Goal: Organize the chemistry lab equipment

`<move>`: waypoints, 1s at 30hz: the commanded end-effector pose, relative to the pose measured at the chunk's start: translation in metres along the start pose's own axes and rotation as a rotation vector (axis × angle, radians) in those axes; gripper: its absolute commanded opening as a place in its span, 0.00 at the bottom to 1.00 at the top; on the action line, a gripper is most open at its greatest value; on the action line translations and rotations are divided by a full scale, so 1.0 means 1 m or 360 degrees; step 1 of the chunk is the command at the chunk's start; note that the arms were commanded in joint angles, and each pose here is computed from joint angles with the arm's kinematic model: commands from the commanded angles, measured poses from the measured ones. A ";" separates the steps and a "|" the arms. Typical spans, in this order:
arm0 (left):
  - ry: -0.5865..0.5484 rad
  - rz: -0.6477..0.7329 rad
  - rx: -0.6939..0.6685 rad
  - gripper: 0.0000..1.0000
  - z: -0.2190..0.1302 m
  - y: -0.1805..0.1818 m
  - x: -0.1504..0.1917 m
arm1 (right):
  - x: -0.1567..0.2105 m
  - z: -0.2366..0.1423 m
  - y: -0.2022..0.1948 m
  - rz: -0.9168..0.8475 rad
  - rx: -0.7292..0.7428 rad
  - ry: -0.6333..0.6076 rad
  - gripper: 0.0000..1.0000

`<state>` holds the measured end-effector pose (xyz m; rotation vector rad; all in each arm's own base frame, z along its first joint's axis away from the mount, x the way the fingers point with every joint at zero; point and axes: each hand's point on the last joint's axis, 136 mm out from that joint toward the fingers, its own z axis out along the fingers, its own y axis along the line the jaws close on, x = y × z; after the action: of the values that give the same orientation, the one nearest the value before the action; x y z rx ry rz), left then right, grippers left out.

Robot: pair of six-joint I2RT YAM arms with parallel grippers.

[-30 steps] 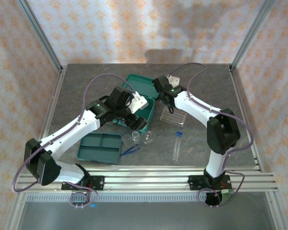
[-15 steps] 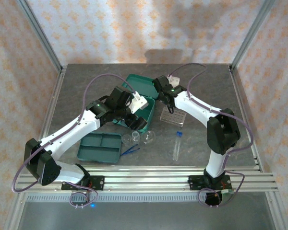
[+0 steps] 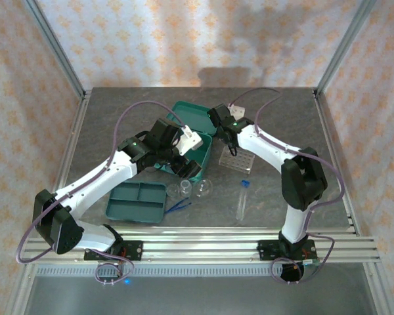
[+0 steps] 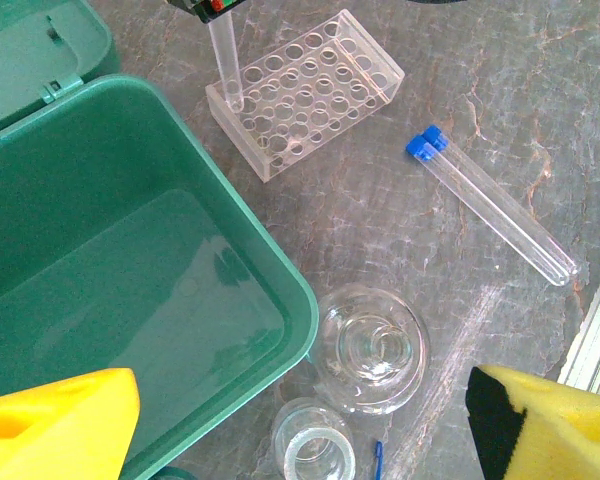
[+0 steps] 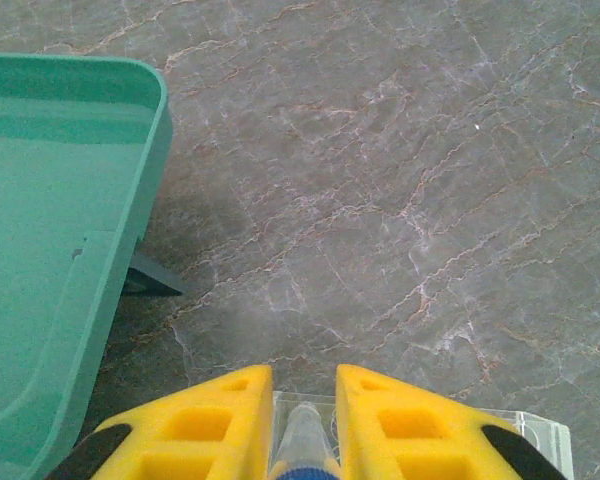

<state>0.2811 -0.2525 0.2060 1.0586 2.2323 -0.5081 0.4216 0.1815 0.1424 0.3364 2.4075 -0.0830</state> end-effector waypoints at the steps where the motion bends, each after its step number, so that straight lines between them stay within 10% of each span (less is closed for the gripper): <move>1: 0.0047 0.0034 -0.0013 0.87 0.004 0.000 0.008 | -0.005 0.001 -0.001 0.0036 0.0012 -0.0022 0.24; 30: 0.0069 0.0060 0.0004 0.86 0.010 -0.005 0.002 | -0.052 -0.087 -0.020 0.0099 -0.0086 -0.0208 0.45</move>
<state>0.2803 -0.2557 0.1955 1.0882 2.2503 -0.5006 0.4087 0.1748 0.2105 0.3475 2.3143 0.0001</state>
